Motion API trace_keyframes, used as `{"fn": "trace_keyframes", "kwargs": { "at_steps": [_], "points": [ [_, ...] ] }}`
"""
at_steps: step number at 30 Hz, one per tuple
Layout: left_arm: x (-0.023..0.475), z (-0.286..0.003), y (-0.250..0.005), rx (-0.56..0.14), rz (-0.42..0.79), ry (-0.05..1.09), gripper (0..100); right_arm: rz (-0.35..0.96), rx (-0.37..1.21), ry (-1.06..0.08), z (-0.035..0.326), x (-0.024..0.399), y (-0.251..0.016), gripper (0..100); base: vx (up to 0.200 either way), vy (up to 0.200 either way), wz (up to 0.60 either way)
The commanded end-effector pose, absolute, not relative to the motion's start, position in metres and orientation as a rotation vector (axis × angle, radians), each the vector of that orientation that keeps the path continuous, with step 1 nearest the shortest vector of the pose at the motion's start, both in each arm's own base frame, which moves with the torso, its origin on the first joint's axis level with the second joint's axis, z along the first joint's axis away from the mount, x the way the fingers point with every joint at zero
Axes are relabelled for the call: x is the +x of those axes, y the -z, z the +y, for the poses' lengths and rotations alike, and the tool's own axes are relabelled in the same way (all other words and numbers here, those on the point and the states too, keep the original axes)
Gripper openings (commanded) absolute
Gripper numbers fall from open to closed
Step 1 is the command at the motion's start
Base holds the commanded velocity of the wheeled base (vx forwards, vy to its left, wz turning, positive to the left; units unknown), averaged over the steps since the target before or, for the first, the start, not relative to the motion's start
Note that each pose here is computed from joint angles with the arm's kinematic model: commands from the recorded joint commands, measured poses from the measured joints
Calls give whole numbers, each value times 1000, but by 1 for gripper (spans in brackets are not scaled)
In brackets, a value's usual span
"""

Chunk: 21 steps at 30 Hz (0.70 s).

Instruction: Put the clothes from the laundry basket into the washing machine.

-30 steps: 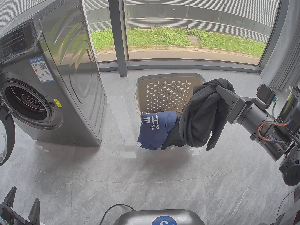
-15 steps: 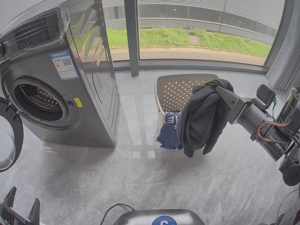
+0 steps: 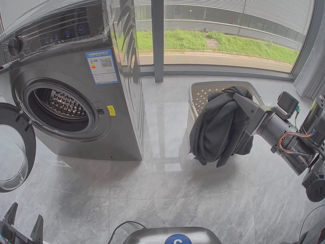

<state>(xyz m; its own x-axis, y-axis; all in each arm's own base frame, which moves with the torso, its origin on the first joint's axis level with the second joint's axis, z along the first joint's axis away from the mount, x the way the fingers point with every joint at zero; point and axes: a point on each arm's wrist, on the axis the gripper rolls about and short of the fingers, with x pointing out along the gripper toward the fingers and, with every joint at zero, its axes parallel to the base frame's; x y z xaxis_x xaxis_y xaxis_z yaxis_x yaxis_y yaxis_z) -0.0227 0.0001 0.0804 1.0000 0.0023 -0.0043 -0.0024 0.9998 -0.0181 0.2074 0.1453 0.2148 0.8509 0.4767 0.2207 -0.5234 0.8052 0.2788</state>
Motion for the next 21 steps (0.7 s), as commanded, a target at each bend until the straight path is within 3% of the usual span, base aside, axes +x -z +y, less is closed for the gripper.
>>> {"fn": "trace_keyframes", "kwargs": {
  "at_steps": [1,4,19,21],
  "points": [
    [-23,0,-76,-18,6,-3,100,-140,338,-537,146,208,-214,0,0,0,0],
    [-23,0,-76,-18,5,-3,100,-140,338,-537,146,208,-214,0,0,0,0],
    [-23,0,-76,-21,6,-3,100,-127,333,-537,146,208,-210,0,-200,0,0],
    [-23,0,-76,-21,5,-3,100,-127,333,-537,146,208,-210,0,0,0,0]
  ]
}}
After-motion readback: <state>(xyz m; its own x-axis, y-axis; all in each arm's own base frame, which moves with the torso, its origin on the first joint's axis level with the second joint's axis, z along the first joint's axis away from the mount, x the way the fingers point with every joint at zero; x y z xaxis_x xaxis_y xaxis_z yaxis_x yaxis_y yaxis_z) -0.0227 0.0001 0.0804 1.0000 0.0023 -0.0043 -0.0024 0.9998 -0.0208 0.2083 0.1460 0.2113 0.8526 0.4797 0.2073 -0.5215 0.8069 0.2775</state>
